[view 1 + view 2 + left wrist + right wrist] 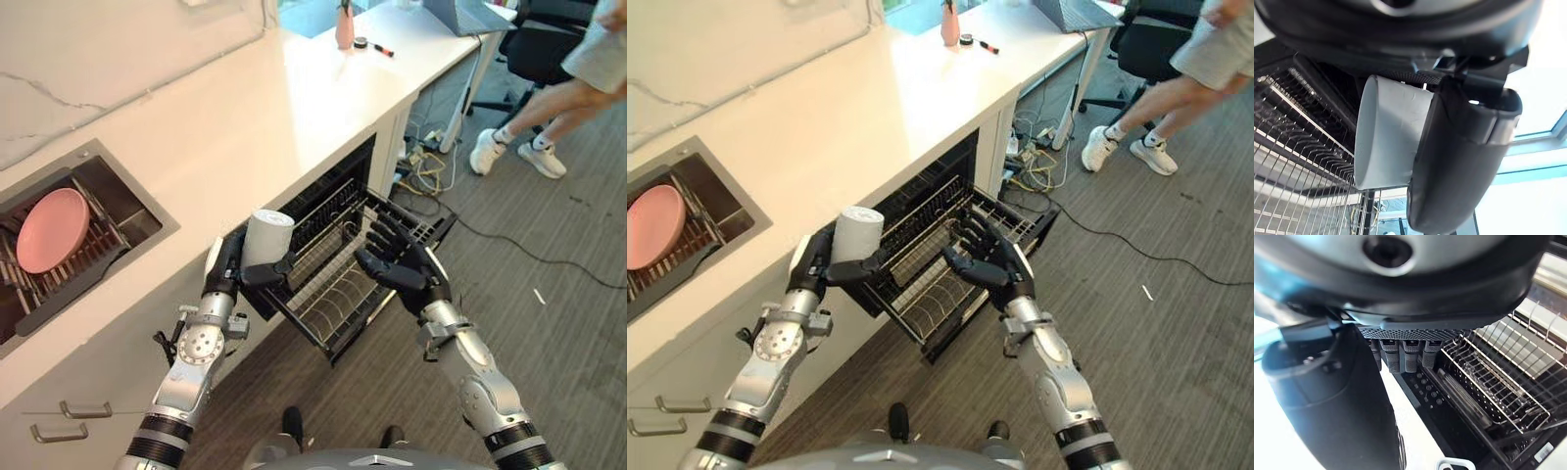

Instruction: Place the dishes in the dishwasher.

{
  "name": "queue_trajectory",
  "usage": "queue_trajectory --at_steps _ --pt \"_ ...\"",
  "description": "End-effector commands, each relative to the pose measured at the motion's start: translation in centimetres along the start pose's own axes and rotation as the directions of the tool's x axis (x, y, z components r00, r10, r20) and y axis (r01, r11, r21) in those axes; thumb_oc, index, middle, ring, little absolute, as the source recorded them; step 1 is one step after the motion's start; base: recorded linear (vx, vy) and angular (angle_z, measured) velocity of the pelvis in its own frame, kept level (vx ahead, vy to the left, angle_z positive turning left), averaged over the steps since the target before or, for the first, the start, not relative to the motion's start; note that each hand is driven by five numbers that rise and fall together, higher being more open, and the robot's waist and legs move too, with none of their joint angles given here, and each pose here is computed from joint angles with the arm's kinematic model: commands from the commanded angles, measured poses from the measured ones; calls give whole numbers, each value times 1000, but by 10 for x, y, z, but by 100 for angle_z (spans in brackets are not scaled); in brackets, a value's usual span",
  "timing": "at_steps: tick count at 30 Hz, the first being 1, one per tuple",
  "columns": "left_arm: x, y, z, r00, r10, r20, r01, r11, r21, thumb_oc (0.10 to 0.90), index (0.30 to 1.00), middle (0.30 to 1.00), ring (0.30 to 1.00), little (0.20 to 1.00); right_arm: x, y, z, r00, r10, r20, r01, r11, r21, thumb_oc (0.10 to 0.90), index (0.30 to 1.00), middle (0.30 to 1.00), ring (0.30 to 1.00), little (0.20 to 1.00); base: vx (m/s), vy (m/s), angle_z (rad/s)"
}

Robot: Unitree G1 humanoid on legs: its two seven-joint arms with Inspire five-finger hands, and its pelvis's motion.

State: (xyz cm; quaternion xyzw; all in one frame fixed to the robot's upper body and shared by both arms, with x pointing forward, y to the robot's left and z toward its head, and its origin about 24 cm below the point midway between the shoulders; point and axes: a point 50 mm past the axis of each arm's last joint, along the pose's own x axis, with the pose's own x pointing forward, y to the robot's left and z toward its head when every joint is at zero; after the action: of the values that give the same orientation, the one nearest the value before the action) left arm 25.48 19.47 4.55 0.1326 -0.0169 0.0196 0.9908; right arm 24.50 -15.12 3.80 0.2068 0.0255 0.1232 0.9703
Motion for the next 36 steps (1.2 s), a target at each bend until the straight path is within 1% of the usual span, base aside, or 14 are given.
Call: queue_trajectory --at_steps 1,3,6,8,9,10,11,17,20,22,27,33,34,36 --pt "34 9 68 929 107 354 -166 976 141 400 300 300 300 300 18 35 51 958 129 258 -129 992 -16 800 900 900 900 900 19 13 -6" --pt "45 3 74 915 122 384 -215 954 208 400 300 300 300 300 23 49 54 949 159 273 -161 987 -13 800 900 900 900 900 8 12 -14" --pt "61 -15 84 902 108 418 -234 936 264 400 300 300 300 300 33 76 58 932 226 284 -236 972 1 800 900 900 900 900 -5 18 -23" --pt "63 -19 85 900 106 423 -238 933 270 400 300 300 300 300 35 82 58 929 236 284 -249 968 9 800 900 900 900 900 0 16 -13" --pt "65 -29 88 897 85 433 -229 929 291 400 300 300 300 300 40 95 58 926 256 277 -277 960 37 800 900 900 900 900 1 17 -16" --pt "65 -29 88 897 85 435 -229 929 291 400 300 300 300 300 41 95 58 926 256 278 -277 960 37 800 900 900 900 900 1 18 -18" --pt "66 -38 88 899 67 434 -213 930 299 400 300 300 300 300 44 106 58 921 269 281 -299 951 72 800 900 900 900 900 -1 6 -14" --pt "65 -56 89 901 35 433 -175 942 288 400 300 300 300 300 52 118 55 928 254 272 -289 952 98 800 900 900 900 900 1 1 -2" --pt "66 -72 93 900 27 436 -161 948 275 400 300 300 300 300 63 126 50 948 181 263 -217 969 115 800 900 900 900 900 0 0 0" --pt "67 -75 93 900 26 436 -160 948 275 400 300 300 300 300 65 129 49 950 167 263 -204 971 122 800 900 900 900 900 -2 11 5" --pt "69 -92 94 897 19 443 -169 939 301 400 300 300 300 300 76 142 36 975 68 210 -122 959 256 800 900 900 900 900 3 13 9" --pt "71 -107 92 898 -3 439 -158 931 328 400 300 300 300 300 91 149 28 987 -9 160 -39 956 292 800 900 900 900 900 1 5 2" --pt "71 -111 92 900 -9 437 -147 935 323 400 300 300 300 300 95 148 22 991 -55 125 10 942 336 800 900 900 900 900 4 12 3" --pt "71 -113 93 898 -11 439 -146 936 321 400 300 300 300 300 97 147 18 992 -83 100 42 932 360 800 900 900 900 900 0 0 0"
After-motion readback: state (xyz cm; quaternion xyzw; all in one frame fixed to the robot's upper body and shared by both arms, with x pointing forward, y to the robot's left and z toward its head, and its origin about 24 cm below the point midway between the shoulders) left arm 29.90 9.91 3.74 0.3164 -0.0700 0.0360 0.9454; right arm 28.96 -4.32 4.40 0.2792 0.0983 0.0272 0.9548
